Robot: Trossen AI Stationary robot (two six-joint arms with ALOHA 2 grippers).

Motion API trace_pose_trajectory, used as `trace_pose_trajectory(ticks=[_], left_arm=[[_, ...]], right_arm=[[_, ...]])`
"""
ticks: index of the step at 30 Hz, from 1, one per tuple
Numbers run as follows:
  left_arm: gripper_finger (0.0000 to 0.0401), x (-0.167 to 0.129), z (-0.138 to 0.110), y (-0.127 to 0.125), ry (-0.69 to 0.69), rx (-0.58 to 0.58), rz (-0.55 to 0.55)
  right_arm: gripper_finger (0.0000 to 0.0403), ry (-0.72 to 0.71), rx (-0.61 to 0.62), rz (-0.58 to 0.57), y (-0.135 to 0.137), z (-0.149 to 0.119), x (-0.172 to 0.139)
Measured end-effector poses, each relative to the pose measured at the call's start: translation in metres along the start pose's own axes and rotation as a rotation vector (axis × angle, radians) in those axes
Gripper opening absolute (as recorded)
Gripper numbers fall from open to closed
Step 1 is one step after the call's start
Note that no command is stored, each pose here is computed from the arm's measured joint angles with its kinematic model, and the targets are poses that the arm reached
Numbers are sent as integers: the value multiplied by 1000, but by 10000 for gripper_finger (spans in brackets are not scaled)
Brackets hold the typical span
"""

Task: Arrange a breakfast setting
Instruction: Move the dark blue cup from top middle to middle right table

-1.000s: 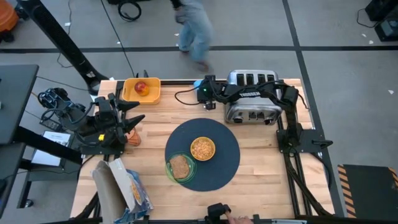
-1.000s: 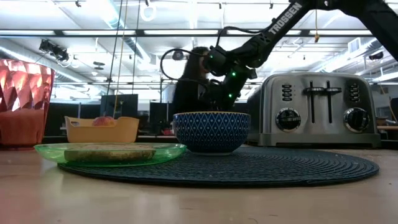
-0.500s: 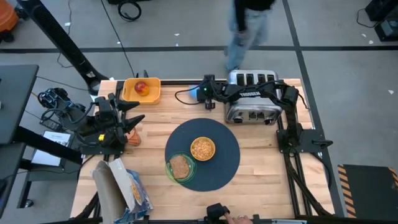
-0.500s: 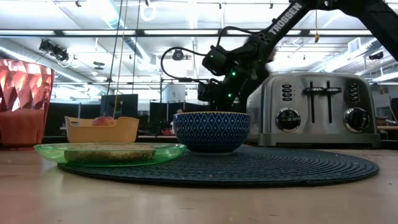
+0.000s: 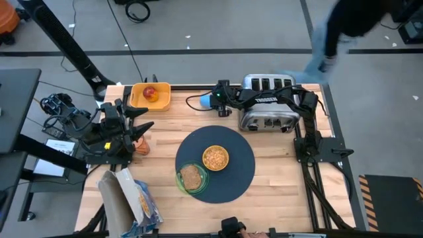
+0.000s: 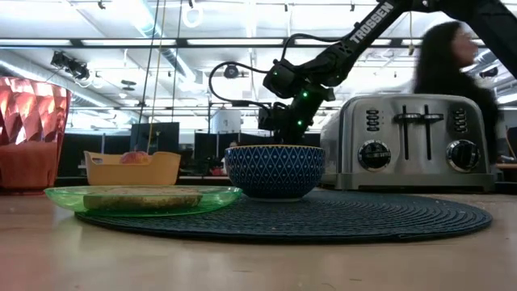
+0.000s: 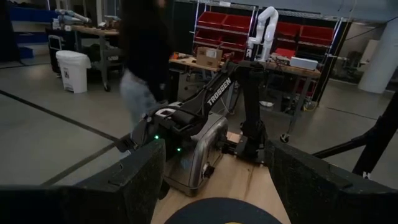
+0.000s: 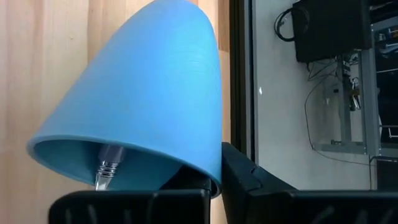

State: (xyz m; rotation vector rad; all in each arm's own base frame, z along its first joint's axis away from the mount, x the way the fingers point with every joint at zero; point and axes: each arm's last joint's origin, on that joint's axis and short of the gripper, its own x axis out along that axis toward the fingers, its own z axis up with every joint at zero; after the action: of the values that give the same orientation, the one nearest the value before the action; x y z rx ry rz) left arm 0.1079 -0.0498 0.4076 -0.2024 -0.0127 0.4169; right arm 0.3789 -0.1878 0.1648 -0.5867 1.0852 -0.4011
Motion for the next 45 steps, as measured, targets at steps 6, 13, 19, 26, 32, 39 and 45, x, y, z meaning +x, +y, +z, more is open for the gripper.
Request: trace_pose_trajectory(ticks=[6, 13, 19, 26, 32, 39, 45], left_arm=[[281, 0, 1, 0, -4, -6, -1], [281, 0, 2, 0, -10, -17, -2], [281, 0, 2, -1, -10, -18, -2], [281, 0, 3, -1, -18, -31, -3], [281, 0, 3, -1, -18, -31, -4], [281, 0, 4, -1, -22, -35, -4], [281, 0, 4, -1, -21, -35, -4]], right_arm=[[18, 4, -4, 7, 0, -1, -1], [17, 24, 2, 61, -7, 6, -7], [16, 50, 18, 97, -14, 7, -11], [16, 90, 44, 136, -13, 2, -13], [16, 134, 103, 180, -14, 1, -17], [16, 182, 180, 266, -27, 2, -26], [15, 253, 244, 307, -35, 1, -34]])
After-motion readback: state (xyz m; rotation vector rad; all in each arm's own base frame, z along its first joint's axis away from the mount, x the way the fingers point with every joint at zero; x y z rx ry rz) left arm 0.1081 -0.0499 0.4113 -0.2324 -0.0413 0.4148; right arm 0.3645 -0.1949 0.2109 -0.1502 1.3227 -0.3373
